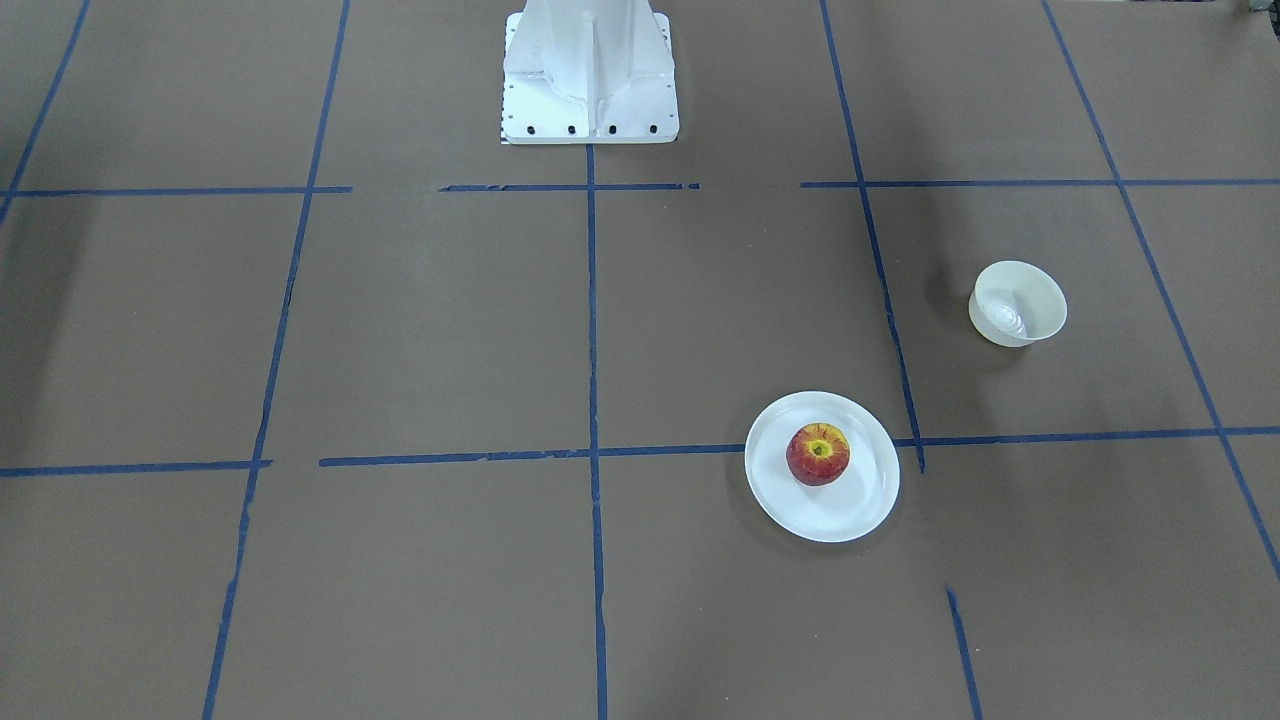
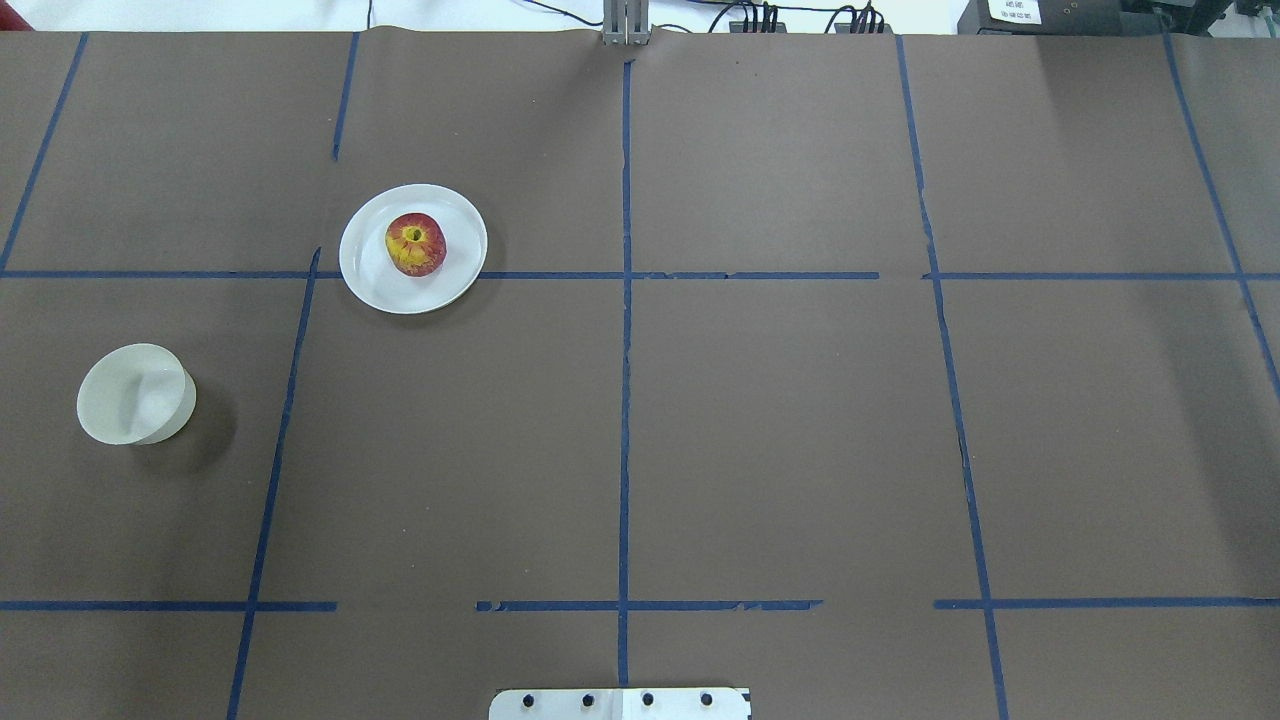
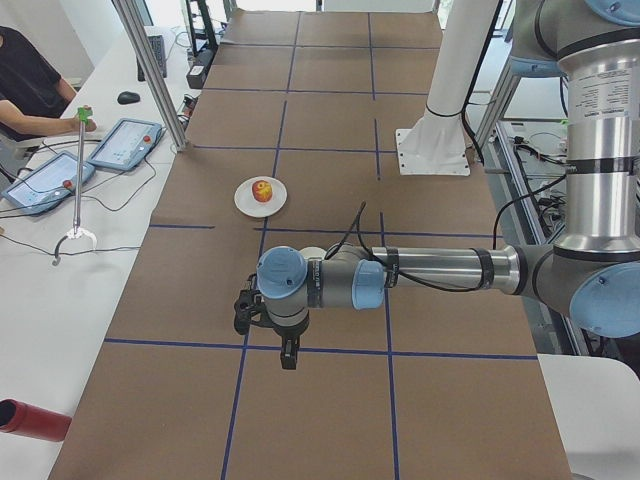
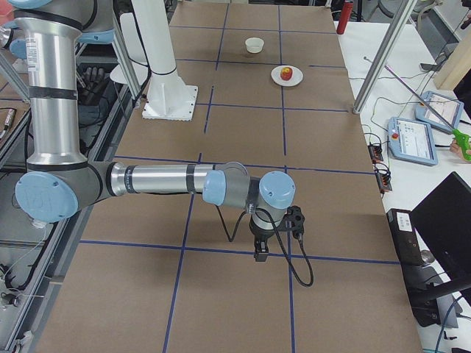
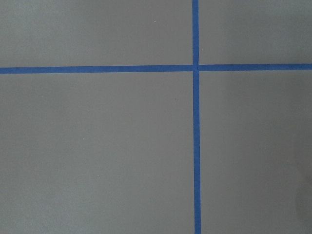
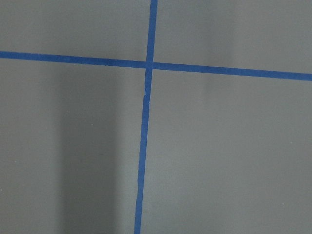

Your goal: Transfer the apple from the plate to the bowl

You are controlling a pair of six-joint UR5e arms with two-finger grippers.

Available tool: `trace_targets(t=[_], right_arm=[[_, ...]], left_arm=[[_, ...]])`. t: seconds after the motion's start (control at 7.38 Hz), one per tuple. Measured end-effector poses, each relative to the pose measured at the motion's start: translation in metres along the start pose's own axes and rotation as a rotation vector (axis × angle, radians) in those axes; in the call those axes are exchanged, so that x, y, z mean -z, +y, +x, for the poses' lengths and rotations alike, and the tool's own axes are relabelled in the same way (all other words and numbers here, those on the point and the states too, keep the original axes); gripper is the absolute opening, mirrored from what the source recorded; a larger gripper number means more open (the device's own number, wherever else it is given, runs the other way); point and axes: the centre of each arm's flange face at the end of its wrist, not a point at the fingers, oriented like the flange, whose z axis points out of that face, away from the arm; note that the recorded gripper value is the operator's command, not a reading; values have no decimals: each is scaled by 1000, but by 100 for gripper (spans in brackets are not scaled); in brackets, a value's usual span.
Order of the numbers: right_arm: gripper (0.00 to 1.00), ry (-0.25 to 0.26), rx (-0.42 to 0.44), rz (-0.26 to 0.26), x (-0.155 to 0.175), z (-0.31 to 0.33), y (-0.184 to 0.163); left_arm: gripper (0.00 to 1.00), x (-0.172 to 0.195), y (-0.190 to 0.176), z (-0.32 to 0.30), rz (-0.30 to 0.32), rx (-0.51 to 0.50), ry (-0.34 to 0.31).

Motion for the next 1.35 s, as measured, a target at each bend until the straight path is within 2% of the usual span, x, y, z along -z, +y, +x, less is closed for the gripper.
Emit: trace_targets(t=[0.27, 0.54, 0.95, 1.35], right_arm=[[100, 0, 0, 0, 0, 0, 0], [100, 0, 0, 0, 0, 0, 0], [100, 0, 0, 0, 0, 0, 0], [100, 0, 0, 0, 0, 0, 0]], left_arm=[[100, 5, -8, 7, 19, -19, -7], [100, 16, -45, 50, 46, -35, -6], [100, 18, -108, 193, 58, -19, 39], [100, 0, -139, 336, 34, 12, 75]])
